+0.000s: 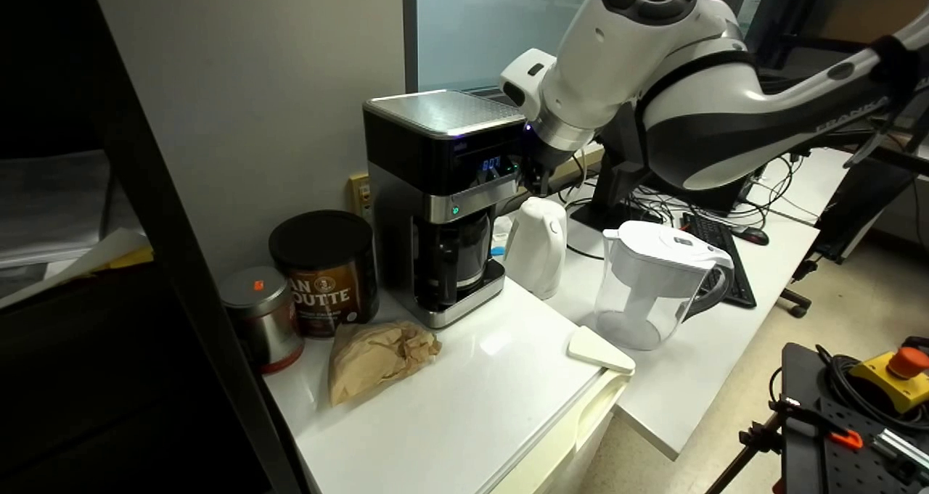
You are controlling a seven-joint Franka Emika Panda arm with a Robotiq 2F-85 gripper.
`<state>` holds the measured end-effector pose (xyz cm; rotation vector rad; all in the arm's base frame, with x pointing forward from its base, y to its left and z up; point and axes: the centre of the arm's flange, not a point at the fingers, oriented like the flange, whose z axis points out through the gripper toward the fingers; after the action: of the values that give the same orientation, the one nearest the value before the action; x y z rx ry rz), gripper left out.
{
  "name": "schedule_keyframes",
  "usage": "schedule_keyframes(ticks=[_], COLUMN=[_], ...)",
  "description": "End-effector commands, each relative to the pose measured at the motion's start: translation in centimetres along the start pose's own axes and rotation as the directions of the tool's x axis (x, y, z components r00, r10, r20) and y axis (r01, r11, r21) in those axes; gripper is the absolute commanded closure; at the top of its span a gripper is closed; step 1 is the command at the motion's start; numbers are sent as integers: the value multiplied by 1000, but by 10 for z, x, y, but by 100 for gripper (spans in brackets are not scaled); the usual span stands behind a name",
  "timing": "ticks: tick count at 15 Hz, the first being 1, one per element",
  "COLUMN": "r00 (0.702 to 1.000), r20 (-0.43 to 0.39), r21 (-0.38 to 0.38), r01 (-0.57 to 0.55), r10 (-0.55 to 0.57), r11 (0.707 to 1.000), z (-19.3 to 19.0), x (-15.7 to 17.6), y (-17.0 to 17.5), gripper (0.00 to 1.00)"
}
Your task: Press a button on the right side of the coffee machine
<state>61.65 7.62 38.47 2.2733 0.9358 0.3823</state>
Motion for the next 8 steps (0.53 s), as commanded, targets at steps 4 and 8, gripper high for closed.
schedule_keyframes(ticks=[4,8], r00=[1000,999], r20=[-21,-15], r21=[-36,-31], r01=[5,36], r10=[-6,-36], r11=[999,999], z=[9,0], x=[16,5], y=[7,-4], gripper=[100,100])
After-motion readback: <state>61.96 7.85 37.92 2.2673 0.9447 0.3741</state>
